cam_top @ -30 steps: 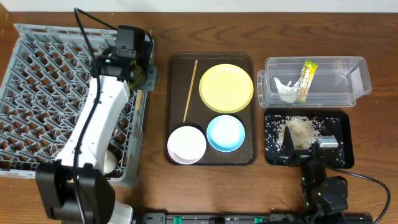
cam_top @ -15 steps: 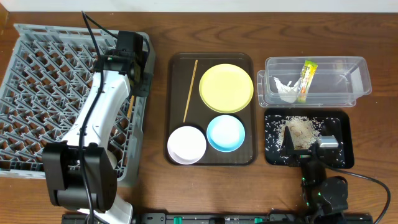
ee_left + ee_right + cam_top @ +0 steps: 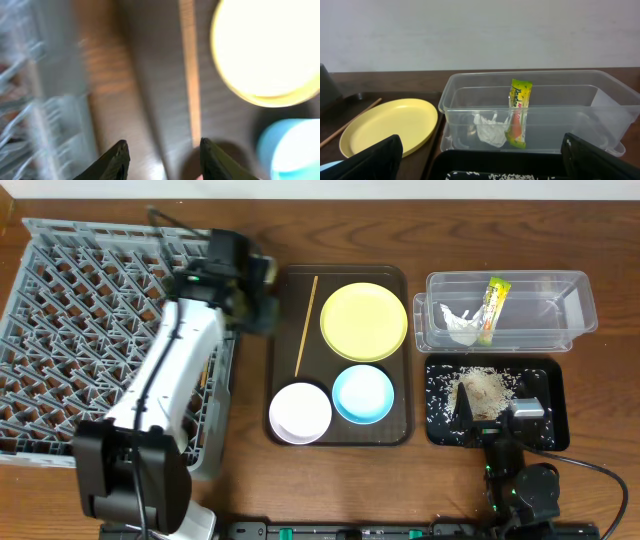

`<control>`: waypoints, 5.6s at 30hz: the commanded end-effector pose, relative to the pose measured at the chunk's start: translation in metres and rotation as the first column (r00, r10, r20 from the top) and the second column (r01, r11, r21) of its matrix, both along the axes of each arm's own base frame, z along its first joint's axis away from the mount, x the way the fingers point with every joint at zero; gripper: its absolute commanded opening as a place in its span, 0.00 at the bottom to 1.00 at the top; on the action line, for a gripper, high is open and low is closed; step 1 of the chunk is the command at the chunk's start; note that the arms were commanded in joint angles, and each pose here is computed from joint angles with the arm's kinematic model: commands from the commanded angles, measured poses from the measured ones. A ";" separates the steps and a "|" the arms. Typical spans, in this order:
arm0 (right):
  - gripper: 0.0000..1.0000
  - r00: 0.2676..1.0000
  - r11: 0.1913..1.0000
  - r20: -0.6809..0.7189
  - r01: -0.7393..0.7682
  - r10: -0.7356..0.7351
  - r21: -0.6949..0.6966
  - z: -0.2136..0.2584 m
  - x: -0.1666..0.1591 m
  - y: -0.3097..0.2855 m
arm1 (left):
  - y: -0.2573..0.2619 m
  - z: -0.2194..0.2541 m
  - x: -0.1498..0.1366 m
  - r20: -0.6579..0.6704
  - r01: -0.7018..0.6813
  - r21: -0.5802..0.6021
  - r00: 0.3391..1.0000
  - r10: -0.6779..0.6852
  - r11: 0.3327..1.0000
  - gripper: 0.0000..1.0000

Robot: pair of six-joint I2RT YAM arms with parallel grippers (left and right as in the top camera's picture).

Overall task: Sort waste into correct bins and load items into the dishwasher
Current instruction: 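Lift the chopstick into the dish rack and reach back for the other, then grasp the second chopstick and place it in the dish rack, then reach the left gripper to the blue bowl and grasp its rim, then lift the blue bowl into the dish rack with the left gripper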

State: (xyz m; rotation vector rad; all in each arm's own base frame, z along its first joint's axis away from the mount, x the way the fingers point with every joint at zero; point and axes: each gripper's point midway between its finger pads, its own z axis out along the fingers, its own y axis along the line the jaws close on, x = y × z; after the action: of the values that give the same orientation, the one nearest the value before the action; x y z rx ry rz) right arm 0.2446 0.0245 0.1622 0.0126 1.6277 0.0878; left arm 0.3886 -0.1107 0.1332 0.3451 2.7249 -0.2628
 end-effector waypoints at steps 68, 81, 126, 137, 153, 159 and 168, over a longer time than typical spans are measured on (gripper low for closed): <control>0.99 1.000 1.000 0.002 0.016 -0.016 -0.008 -0.001 0.000 -0.004 | 0.101 0.003 -0.029 -0.125 -0.176 0.311 0.967 0.224 0.934 0.30; 0.99 1.000 1.000 0.002 0.016 -0.016 -0.008 -0.001 0.000 -0.004 | -0.070 0.068 -0.084 -0.068 0.188 -0.144 0.978 -0.200 0.971 0.41; 0.99 1.000 1.000 0.002 0.016 -0.016 -0.008 -0.001 0.000 -0.004 | -0.098 -0.053 -0.088 -0.227 0.095 0.113 0.971 -0.068 0.989 0.06; 0.99 1.000 1.000 0.002 0.016 -0.016 -0.008 -0.001 0.000 -0.004 | 0.097 0.115 -0.034 0.407 -0.440 0.580 0.886 0.225 0.685 0.06; 0.99 1.000 1.000 0.002 0.016 -0.016 -0.008 -0.001 0.000 -0.004 | 0.213 0.117 0.017 0.584 -0.652 0.721 0.754 0.301 0.235 0.06; 0.99 1.000 1.000 0.002 0.016 -0.016 -0.008 -0.001 0.000 -0.004 | 0.210 0.088 0.039 0.531 -0.588 0.776 0.804 0.266 0.229 0.06; 0.99 1.000 1.000 0.002 0.016 -0.016 -0.008 -0.001 0.000 -0.004 | 0.205 0.060 0.050 0.492 -0.543 0.812 0.835 0.248 0.216 0.06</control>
State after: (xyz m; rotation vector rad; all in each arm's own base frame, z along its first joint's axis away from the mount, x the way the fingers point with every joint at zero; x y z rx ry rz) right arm 0.2446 0.0245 0.1623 0.0123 1.6273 0.0881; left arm 0.4404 0.0961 0.1954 -0.1207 2.2269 1.4674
